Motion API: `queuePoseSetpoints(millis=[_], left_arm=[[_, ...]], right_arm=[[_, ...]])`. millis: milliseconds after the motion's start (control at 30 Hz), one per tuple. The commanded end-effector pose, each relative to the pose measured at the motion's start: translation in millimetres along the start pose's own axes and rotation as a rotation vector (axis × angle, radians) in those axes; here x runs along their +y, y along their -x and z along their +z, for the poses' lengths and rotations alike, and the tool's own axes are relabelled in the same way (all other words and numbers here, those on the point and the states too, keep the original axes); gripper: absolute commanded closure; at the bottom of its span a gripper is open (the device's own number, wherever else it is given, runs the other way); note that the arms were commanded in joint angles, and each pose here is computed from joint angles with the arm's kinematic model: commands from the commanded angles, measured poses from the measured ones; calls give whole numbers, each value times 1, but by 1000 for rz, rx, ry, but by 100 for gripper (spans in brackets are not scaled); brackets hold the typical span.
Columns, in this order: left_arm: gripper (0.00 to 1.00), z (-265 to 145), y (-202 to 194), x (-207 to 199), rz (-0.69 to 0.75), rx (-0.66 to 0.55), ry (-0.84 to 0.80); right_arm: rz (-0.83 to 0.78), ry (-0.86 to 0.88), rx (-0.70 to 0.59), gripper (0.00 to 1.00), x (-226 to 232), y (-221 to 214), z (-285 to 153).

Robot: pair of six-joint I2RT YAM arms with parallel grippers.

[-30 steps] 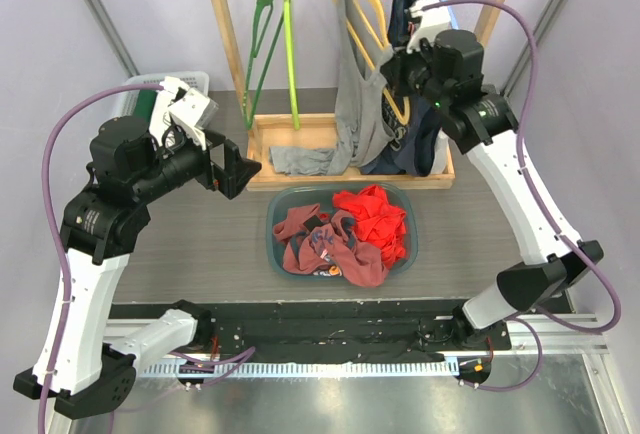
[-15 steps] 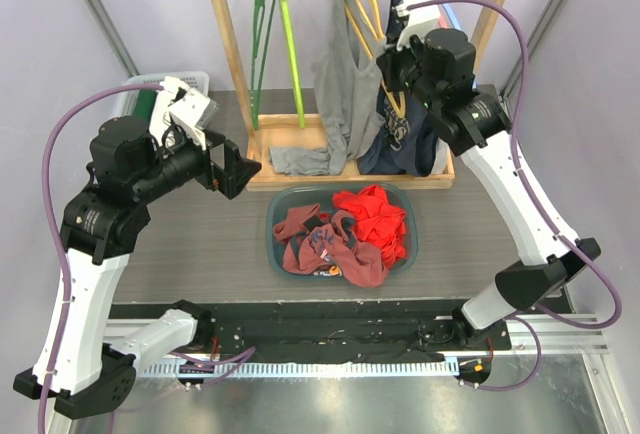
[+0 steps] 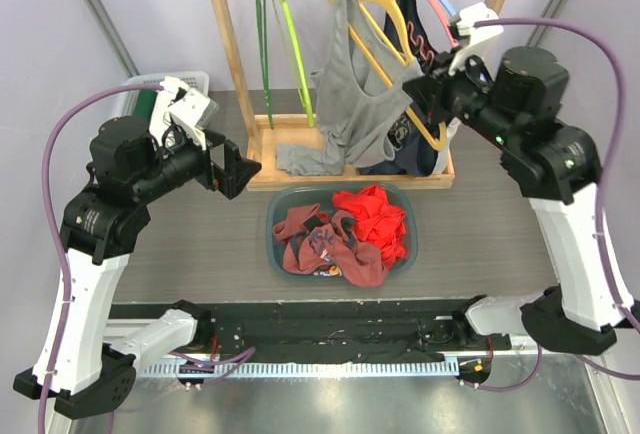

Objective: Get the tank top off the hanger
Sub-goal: Pick up the hanger from the clothesline.

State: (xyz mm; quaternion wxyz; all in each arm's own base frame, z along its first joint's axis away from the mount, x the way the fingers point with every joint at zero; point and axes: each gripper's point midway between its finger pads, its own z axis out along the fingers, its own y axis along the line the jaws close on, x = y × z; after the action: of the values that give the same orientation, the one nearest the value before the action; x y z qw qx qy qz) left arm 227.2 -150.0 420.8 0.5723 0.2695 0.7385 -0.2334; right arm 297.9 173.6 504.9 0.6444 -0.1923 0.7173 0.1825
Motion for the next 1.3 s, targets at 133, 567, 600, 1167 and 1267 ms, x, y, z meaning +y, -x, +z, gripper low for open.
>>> queuePoseSetpoints(millis=[133, 567, 600, 1167, 1267], left_arm=[[0, -6, 16, -6, 16, -57, -26], [0, -13, 18, -10, 22, -71, -31], [0, -14, 18, -11, 21, -73, -33], [0, -20, 19, -14, 27, -84, -38], [0, -19, 19, -14, 25, -83, -40]], right_arm=[[19, 205, -485, 99, 40, 131, -127], [6, 284, -690, 99, 54, 177, -182], [0, 303, -739, 99, 57, 187, -194], [44, 432, -741, 99, 77, 194, -198], [49, 431, -728, 99, 77, 194, -186]])
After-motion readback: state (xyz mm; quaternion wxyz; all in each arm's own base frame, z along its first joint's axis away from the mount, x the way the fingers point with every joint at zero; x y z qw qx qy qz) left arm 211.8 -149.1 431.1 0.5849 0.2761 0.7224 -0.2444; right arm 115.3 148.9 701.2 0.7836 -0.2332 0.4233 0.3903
